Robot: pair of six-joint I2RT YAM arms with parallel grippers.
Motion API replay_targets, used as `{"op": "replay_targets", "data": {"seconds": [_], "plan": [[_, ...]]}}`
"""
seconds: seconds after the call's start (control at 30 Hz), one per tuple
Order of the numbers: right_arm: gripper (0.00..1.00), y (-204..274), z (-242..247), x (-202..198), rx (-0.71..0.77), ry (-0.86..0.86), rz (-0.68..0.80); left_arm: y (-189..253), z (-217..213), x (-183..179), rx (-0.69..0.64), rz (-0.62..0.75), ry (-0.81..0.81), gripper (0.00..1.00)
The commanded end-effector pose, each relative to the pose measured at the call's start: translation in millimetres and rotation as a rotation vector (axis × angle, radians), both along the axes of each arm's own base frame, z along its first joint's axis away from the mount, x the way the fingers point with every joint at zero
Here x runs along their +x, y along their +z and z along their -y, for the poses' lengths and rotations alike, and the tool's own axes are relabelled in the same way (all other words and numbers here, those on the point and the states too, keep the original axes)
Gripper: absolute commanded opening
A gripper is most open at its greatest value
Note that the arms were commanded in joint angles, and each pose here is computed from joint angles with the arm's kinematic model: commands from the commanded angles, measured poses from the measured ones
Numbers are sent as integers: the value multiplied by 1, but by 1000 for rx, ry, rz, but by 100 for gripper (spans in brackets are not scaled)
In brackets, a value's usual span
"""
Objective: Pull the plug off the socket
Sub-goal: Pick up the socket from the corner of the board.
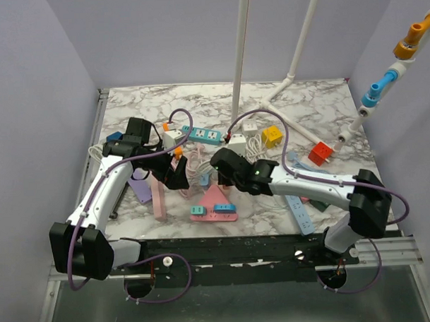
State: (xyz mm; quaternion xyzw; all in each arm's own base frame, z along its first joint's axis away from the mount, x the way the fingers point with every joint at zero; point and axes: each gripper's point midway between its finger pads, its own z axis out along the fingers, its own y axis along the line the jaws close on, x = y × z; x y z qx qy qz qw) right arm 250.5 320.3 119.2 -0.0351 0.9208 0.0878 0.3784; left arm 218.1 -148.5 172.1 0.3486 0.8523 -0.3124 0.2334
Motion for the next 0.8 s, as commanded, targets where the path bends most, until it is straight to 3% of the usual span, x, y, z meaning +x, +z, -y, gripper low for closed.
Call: {"op": "replay_targets", "data": {"seconds": [0.0,0.2,0.53,0.77], "plan": [[17,89,-27,17,242,146,292,4,14,10,-94,2,-16,99],[17,89,-13,12,186,207,341,9,22,30,-125,-3,-29,98],[15,75,-9,5,219,201,320,-18,41,35,-246,-170,-33,98],[8,63,-21,-2,180,334,314,5,50,62,-295,-12,-90,98]]}}
